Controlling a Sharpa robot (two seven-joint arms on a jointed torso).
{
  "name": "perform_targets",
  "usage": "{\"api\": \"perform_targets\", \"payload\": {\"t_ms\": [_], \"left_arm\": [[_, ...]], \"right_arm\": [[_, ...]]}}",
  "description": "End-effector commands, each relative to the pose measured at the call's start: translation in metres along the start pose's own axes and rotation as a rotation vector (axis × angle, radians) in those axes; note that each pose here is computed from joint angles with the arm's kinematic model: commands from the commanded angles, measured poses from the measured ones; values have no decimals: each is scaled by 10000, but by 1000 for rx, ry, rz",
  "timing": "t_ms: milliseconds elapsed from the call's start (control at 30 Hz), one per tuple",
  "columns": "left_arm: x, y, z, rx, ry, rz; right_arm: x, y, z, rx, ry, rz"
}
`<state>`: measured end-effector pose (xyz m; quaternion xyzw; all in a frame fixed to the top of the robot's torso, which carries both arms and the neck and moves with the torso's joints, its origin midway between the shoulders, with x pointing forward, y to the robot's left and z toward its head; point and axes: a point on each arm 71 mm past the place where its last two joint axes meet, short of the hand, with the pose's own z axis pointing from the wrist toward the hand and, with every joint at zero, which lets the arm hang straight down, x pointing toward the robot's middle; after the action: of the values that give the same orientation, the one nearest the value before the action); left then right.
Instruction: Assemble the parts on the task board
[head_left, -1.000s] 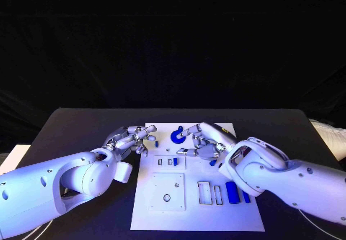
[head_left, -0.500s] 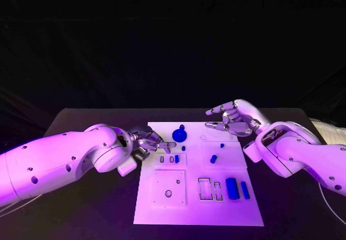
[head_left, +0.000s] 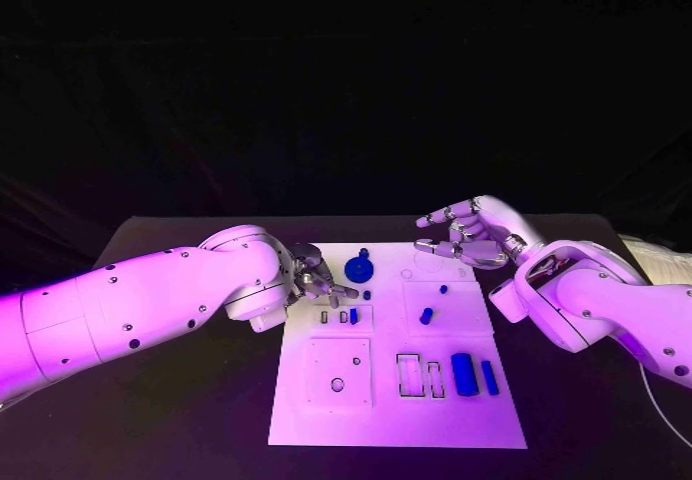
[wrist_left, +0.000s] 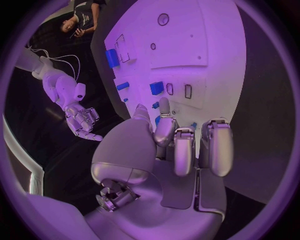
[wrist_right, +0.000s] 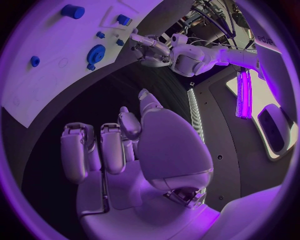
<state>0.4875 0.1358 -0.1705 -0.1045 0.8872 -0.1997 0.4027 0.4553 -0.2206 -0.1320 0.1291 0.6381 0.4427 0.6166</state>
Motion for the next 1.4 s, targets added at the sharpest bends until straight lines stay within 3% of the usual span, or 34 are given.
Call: {"api": "perform_targets", "payload": {"t_ms": [33, 267, 600, 1400], "left_arm": [[1, 14, 25, -76, 12, 89], [38, -75, 115, -85, 43, 123], [85, -162, 163, -81, 68, 147], [135, -223, 210, -84, 108, 183]], "right_arm": [[16, -8, 3, 17, 14, -9], [26, -12, 7, 25, 18, -18], [38, -17, 14, 29, 24, -21], [63, -17, 24, 34, 36, -24]]}}
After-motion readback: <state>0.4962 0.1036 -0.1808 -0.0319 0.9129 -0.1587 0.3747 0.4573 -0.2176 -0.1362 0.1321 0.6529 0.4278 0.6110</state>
